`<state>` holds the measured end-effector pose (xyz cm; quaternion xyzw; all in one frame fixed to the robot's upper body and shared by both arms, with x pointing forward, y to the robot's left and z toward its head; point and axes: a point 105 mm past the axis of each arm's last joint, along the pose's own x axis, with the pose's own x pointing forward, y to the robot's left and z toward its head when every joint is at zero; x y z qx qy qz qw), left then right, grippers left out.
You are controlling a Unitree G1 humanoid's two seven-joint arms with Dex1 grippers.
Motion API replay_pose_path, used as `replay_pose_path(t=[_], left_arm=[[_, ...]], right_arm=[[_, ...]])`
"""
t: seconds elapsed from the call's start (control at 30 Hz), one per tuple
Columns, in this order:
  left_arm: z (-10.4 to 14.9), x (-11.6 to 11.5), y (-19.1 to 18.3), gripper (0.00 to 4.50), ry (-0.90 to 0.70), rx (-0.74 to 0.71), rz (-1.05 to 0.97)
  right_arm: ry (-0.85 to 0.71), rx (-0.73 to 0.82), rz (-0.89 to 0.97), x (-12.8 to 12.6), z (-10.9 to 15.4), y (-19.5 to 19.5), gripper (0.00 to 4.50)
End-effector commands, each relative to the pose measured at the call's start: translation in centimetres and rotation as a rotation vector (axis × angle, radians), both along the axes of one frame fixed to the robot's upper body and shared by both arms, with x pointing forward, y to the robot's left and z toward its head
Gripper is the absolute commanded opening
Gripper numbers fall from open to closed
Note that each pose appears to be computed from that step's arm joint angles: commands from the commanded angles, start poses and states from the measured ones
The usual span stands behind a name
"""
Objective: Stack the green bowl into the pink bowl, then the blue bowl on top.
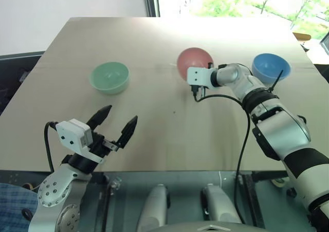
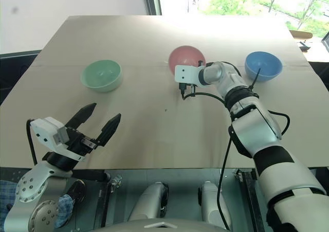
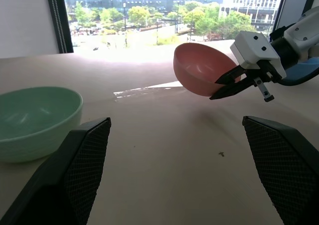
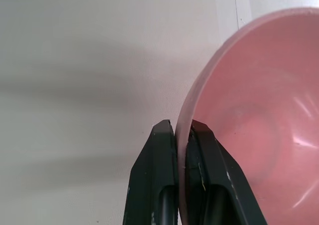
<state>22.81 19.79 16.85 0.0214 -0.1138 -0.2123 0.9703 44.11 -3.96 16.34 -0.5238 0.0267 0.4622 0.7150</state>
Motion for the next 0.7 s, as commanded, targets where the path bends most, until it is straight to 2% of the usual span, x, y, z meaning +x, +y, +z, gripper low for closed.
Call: replay_pose_path(t=[0.03,0.2,0.3,0.47,0.53,0.67,0.7], left_arm=[[0.9,-0.2,-0.9,4.50,-0.043,0.015,-0.043],[0.7,0.2,-1.2,4.50,-0.037,0.018,-0.064],[0.7,0.7,-1.5,4.50,-0.035,0.016,-0.091],[0.5,1.7,-1.8,4.50,-0.029,0.013,-0.125],[0.4,2.0,-2.1,4.50,-0.025,0.012,-0.146],[0.4,2.3,-2.5,4.50,-0.025,0.028,-0.177],[0.5,2.5,-2.4,4.50,-0.025,0.031,-0.180]], right_arm=[[-0.041,0.003,0.083,-0.6,2.3,-0.5,0.01],[0.042,0.002,0.212,-3.4,2.9,-1.3,0.01],[0.097,-0.005,0.279,-6.6,2.8,-1.6,0.01],[0.168,-0.003,0.286,-11.6,1.9,-0.9,0.01],[0.179,-0.006,0.275,-12.6,1.9,-0.7,0.01],[0.190,-0.001,0.233,-13.1,1.9,-0.5,0.01],[0.198,0.004,0.224,-13.3,1.7,-0.5,0.72]])
